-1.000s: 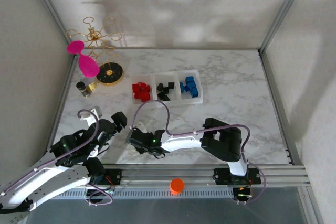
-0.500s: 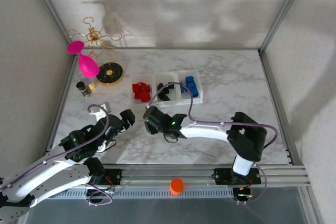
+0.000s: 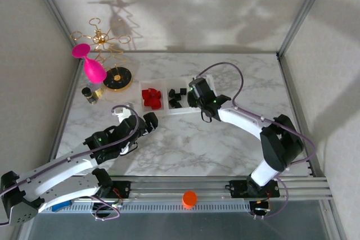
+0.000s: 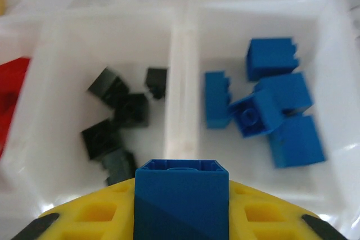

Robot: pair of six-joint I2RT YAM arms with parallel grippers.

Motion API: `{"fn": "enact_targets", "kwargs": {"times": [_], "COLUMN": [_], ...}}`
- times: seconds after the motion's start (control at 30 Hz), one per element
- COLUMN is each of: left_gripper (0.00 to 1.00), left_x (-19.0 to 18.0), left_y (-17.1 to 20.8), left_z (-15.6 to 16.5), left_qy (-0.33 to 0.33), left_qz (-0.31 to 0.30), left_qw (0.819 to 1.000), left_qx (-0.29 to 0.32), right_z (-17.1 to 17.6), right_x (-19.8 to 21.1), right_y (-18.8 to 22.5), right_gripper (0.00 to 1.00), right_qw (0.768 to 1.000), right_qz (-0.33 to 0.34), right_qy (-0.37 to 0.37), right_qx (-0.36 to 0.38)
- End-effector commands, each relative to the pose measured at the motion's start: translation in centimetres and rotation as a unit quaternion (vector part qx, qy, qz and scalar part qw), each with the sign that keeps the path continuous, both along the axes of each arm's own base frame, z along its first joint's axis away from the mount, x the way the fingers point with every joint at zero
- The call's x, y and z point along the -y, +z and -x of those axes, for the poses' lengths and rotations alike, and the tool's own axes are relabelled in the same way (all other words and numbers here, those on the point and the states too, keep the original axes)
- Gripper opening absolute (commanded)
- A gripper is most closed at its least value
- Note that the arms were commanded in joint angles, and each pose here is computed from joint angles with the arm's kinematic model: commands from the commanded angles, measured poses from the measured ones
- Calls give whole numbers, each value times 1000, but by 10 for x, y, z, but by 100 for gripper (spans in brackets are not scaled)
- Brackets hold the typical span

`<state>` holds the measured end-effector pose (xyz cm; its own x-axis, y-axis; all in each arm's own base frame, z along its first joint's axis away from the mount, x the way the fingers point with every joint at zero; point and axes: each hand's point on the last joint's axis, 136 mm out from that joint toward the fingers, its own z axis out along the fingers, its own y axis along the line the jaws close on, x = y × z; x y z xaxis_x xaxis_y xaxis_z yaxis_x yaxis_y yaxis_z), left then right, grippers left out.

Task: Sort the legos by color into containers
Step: Place the lego in the container.

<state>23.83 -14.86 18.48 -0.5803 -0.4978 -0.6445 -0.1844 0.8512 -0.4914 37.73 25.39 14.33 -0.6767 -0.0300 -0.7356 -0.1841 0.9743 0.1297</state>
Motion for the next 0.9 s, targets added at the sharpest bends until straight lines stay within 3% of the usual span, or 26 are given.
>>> {"fn": "enact_targets", "kwargs": {"times": [0.0, 0.27, 0.47, 0.63, 0.83, 0.87], "left_gripper": [100, 100, 100, 100, 100, 100], "left_x": [11, 21, 26, 16, -37, -49], "left_y": [22, 16, 17, 25, 47, 51], "left_z": [-14, -24, -26, -32, -49, -51], "left_qy": [-2, -9, -17, 2, 97, 118], "left_qz": [15, -8, -3, -21, -91, -101], "left_qw": [999, 1000, 999, 999, 987, 983], "left_qx": [29, 23, 30, 45, 87, 94], "right_z": [-38, -83, -90, -78, -52, -47], "right_x": [15, 33, 37, 52, 124, 141], "right_y": [9, -15, 10, 60, 108, 108], "right_gripper": [28, 33, 60, 73, 98, 99], "right_qw": [999, 997, 997, 995, 980, 976], "right_qz": [34, 52, 43, 19, -8, -7], "right_qy": [-32, -49, -50, -58, -143, -163], "right_qx": [27, 13, 38, 79, 137, 144]}}
